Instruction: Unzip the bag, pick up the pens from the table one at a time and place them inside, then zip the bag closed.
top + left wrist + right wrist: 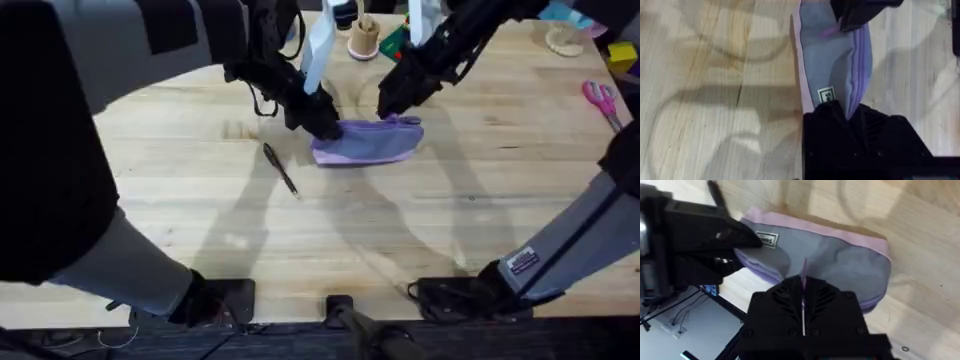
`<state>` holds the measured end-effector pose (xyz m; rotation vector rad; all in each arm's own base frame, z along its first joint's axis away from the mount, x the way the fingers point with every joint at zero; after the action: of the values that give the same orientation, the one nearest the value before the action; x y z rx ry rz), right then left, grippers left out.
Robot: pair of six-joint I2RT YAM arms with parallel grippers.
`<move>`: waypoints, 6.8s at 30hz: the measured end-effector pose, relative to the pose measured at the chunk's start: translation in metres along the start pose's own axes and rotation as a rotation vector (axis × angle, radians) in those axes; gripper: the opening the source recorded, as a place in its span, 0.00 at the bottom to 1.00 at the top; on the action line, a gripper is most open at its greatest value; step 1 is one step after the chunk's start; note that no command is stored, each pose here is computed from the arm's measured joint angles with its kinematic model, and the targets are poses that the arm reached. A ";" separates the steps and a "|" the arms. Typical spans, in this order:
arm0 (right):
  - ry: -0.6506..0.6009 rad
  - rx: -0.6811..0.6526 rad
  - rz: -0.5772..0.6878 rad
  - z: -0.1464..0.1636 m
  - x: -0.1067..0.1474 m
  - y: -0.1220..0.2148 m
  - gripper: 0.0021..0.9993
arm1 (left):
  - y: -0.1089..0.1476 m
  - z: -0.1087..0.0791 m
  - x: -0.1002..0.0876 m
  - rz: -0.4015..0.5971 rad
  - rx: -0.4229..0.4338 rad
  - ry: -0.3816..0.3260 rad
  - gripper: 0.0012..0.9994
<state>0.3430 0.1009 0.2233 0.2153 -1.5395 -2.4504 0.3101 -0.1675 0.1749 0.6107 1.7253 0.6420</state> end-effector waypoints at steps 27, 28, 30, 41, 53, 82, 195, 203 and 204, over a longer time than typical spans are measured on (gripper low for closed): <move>0.100 -0.107 -0.020 0.041 -0.005 0.008 0.03 | 0.001 0.001 0.001 -0.007 -0.001 0.003 0.04; 0.113 -0.107 -0.015 0.046 -0.005 0.006 0.03 | 0.001 0.001 0.001 -0.006 -0.002 0.003 0.04; 0.137 -0.108 -0.007 0.054 -0.004 0.002 0.03 | 0.001 0.001 0.001 -0.004 -0.003 0.003 0.04; 0.189 -0.127 -0.037 0.075 -0.010 -0.007 0.03 | 0.002 0.002 0.001 -0.005 -0.005 0.004 0.04; 0.214 -0.137 -0.032 0.091 -0.013 -0.019 0.03 | 0.003 0.002 0.003 0.009 -0.013 0.009 0.04; -0.013 0.030 -0.177 0.010 0.013 0.082 1.00 | 0.002 0.002 0.001 -0.006 -0.005 0.004 0.24; 1.342 0.067 0.205 0.031 0.004 -0.052 0.34 | 0.137 -0.010 -0.008 -0.190 -0.293 0.018 1.00; 1.349 0.077 0.192 0.031 0.002 -0.052 0.99 | 0.137 -0.010 -0.008 -0.190 -0.293 0.018 1.00; 1.349 0.077 0.192 0.031 0.002 -0.052 0.99 | 0.137 -0.010 -0.008 -0.190 -0.293 0.018 0.99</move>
<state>0.3270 0.1488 0.1895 1.3037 -0.8990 -1.3957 0.3120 -0.0765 0.2778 0.2339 1.6417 0.7482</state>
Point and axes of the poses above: each hand's point on the last joint's axis, 136 mm out from that joint toward the fingers, its own y axis back along the fingers, its own z axis along the line the jaws close on, x = y × z, the point moved 10 cm from there along y, back along the fingers, and after that the axes turned 2 degrees about -y, right-handed, at the moved point
